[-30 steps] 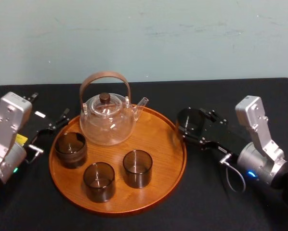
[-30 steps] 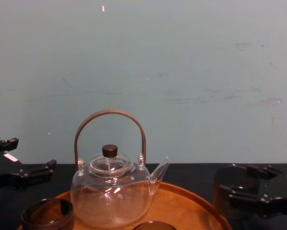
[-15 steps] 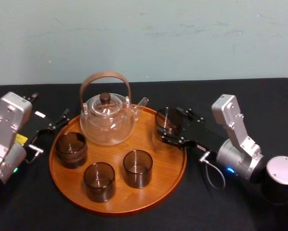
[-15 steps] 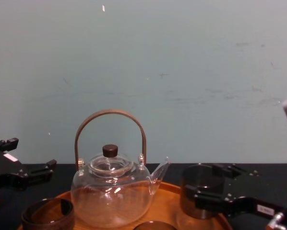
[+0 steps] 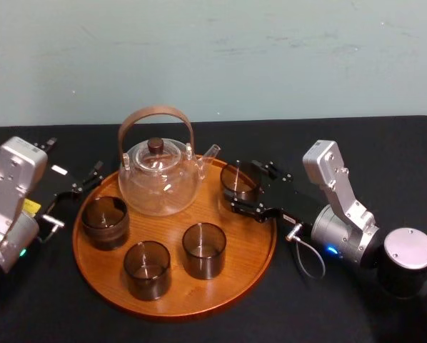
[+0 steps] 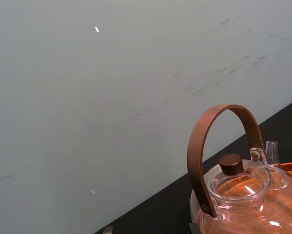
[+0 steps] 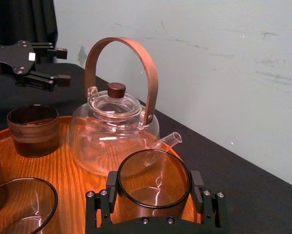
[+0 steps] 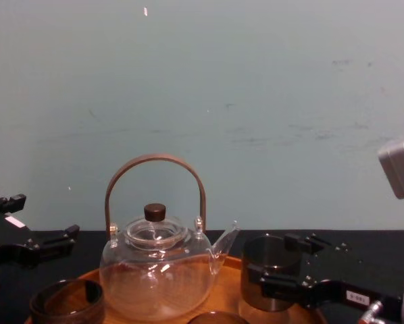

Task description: Pick up the glass from the table and place it on the tray.

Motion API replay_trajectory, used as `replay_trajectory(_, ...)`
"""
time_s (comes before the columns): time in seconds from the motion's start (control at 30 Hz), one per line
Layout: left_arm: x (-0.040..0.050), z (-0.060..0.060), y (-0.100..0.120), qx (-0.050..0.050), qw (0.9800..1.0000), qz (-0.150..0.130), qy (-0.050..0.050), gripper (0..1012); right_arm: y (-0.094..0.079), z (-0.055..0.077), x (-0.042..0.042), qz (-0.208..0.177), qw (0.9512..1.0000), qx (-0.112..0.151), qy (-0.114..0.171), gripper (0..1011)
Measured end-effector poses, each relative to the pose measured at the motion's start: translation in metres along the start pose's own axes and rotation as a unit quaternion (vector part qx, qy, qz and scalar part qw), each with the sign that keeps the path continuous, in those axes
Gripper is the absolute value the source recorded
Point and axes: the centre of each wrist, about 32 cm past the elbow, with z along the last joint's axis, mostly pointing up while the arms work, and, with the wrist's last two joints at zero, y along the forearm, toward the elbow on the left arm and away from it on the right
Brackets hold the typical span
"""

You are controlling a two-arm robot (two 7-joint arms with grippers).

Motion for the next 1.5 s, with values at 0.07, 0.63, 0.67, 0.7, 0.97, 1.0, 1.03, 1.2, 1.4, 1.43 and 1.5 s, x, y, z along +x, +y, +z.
replay_trajectory(0.07,0.0000,0.0000,0.0000,0.000,1.0000,0.000,0.000,1001,0.0004,-0.0008,0.0006,0.000,1.0000,0.000,0.000,904)
replay_trajectory(0.63,0.0000,0.0000,0.0000,0.000,1.0000,0.000,0.000,1001,0.0048,-0.0092,0.0020,-0.002,1.0000,-0.005,0.003,904)
replay_trajectory(0.67,0.0000,0.0000,0.0000,0.000,1.0000,0.000,0.000,1001,0.0047,-0.0092,0.0020,-0.002,1.0000,-0.006,0.003,904)
replay_trajectory(0.7,0.0000,0.0000,0.0000,0.000,1.0000,0.000,0.000,1001,0.0047,-0.0092,0.0021,-0.002,1.0000,-0.005,0.003,904)
replay_trajectory(0.97,0.0000,0.0000,0.0000,0.000,1.0000,0.000,0.000,1001,0.0045,-0.0087,0.0022,-0.003,1.0000,-0.005,0.003,904)
replay_trajectory(1.0,0.0000,0.0000,0.0000,0.000,1.0000,0.000,0.000,1001,0.0045,-0.0086,0.0022,-0.003,1.0000,-0.005,0.003,905)
replay_trajectory(1.03,0.0000,0.0000,0.0000,0.000,1.0000,0.000,0.000,1001,0.0045,-0.0085,0.0022,-0.003,1.0000,-0.005,0.003,918)
replay_trajectory(1.2,0.0000,0.0000,0.0000,0.000,1.0000,0.000,0.000,1001,0.0043,-0.0084,0.0023,-0.004,1.0000,-0.004,0.003,1004)
replay_trajectory(1.4,0.0000,0.0000,0.0000,0.000,1.0000,0.000,0.000,1001,0.0038,-0.0082,0.0025,-0.004,1.0000,-0.004,0.004,1004)
replay_trajectory(1.43,0.0000,0.0000,0.0000,0.000,1.0000,0.000,0.000,1001,0.0035,-0.0082,0.0026,-0.004,1.0000,-0.003,0.005,1004)
replay_trajectory(1.5,0.0000,0.0000,0.0000,0.000,1.0000,0.000,0.000,1001,0.0018,-0.0070,0.0031,-0.006,1.0000,-0.001,0.008,1004)
